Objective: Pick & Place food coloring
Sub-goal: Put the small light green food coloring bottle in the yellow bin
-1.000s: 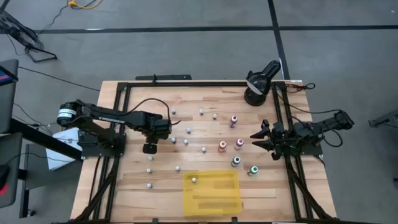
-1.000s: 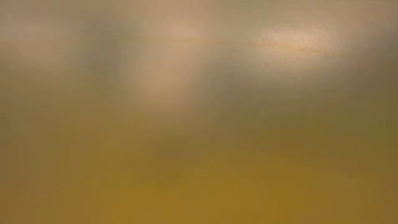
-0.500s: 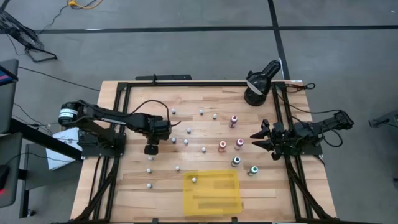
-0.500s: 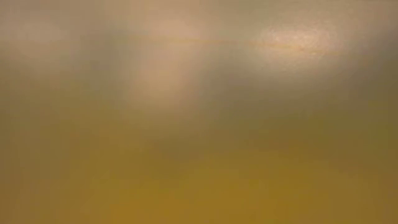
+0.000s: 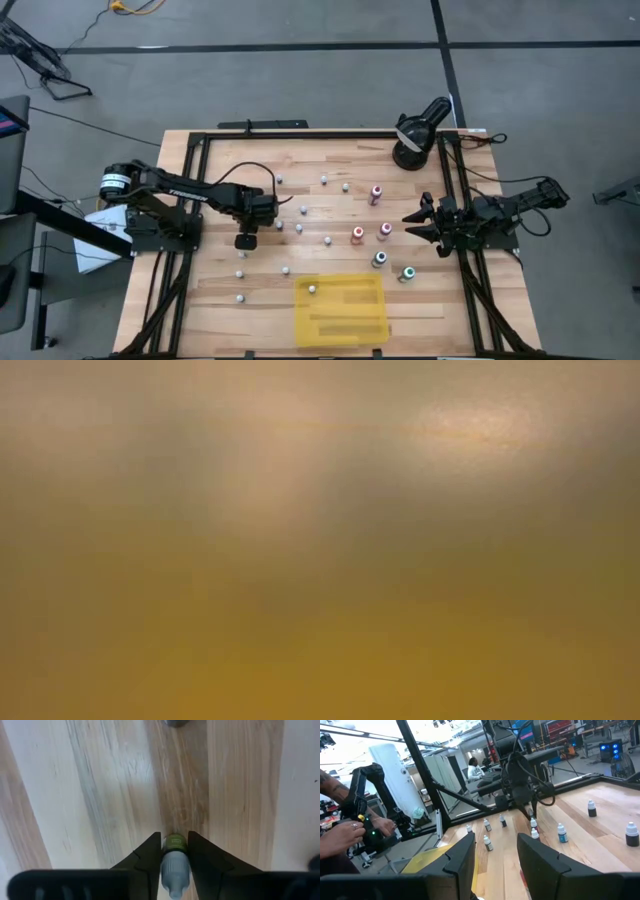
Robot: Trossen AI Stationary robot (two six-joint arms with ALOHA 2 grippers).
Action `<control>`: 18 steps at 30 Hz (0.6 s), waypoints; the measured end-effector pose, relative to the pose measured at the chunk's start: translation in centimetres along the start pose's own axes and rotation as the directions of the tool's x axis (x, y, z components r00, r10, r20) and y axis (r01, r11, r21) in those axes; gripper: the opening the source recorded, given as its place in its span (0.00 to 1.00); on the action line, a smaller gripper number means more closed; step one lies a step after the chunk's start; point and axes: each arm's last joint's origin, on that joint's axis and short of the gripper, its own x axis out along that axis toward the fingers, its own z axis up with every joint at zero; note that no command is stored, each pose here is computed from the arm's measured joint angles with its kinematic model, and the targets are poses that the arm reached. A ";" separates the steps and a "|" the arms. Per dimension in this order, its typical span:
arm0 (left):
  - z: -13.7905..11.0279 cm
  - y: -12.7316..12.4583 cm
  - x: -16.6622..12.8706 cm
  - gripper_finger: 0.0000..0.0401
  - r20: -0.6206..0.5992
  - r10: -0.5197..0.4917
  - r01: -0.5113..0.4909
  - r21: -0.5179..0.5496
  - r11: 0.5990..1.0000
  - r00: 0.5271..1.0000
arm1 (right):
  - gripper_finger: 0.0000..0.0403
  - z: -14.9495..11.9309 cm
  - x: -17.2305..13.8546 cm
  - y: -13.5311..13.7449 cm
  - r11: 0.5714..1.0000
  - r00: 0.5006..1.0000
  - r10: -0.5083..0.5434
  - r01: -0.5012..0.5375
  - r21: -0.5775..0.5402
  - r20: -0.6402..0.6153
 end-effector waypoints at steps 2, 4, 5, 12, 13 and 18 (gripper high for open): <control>0.0 0.0 0.0 0.16 0.000 -0.004 0.004 -0.021 1.000 1.000 | 0.34 0.0 0.0 0.0 1.000 1.000 0.000 0.000 0.000 0.000; 0.0 0.0 0.0 0.15 -0.003 -0.005 0.005 -0.037 0.999 1.000 | 0.34 0.0 0.0 0.0 1.000 1.000 0.000 0.000 0.000 0.000; 0.0 0.0 0.0 0.15 -0.003 -0.005 0.005 -0.045 0.999 1.000 | 0.34 0.0 0.0 0.0 1.000 1.000 0.000 0.000 0.000 0.000; 0.3 0.2 -1.6 0.17 0.027 -0.001 0.003 -0.070 0.998 1.000 | 0.34 0.0 0.0 0.0 1.000 1.000 0.000 0.000 0.000 0.000; 0.5 0.2 -2.2 0.16 0.042 0.001 0.002 -0.071 0.997 0.999 | 0.34 0.0 0.0 0.0 1.000 1.000 0.000 0.000 0.000 0.000; 0.9 0.5 -5.6 0.15 0.138 0.002 0.011 -0.092 0.996 0.990 | 0.34 0.0 0.0 0.0 1.000 1.000 0.000 0.000 0.000 0.000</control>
